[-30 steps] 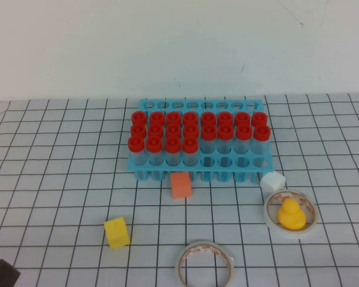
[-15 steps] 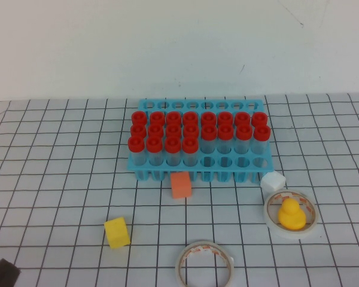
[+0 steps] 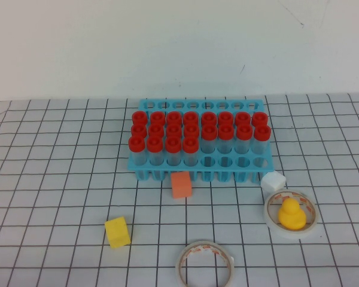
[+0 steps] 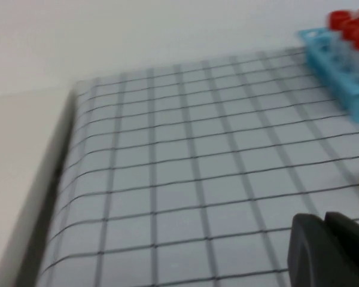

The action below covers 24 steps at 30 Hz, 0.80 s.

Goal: Place the test tubes

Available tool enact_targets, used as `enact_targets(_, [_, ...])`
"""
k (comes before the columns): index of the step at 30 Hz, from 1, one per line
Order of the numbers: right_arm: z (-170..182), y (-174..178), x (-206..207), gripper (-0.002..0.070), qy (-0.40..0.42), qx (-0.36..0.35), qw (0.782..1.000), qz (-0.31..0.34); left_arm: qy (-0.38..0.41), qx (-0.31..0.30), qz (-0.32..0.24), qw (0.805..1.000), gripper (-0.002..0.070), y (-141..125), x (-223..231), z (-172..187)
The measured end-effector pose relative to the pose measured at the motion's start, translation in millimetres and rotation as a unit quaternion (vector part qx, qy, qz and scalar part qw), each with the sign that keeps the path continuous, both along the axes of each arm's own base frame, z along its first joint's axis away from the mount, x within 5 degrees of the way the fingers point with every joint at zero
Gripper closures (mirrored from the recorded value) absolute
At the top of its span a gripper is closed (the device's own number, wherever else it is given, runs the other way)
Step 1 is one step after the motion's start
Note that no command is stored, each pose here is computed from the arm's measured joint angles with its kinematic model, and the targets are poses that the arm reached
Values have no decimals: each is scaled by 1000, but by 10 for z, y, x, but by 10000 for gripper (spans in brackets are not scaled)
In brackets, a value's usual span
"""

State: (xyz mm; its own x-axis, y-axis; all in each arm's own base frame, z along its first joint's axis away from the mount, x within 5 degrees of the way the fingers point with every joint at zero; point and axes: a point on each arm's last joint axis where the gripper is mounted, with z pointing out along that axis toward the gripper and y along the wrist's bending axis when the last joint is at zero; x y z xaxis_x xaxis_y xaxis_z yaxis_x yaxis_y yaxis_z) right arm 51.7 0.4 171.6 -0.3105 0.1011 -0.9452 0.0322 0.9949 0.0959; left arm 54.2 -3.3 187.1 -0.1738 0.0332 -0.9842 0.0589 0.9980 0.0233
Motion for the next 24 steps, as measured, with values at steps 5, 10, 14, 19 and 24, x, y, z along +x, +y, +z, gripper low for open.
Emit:
enact_targets(5, [0, 0, 0, 678, 0, 0, 1000, 0, 27, 19, 51, 998, 676, 62, -10, -47])
enact_targets(10, [0, 0, 0, 678, 0, 0, 1000, 0, 37, 42, 46, 997, 676, 62, -14, -66])
enact_targets(14, [-1, 0, 0, 678, 1, 0, 1000, 0, 32, 48, 22, 998, 676, 38, -7, -84])
enact_targets(19, [-1, -1, 0, 678, 1, -1, 1000, 0, 23, 49, 6, 999, 676, 21, -3, -72])
enact_targets(24, [-1, -1, 0, 678, 1, -1, 1000, 0, 26, 49, 5, 998, 676, 20, -5, -78])
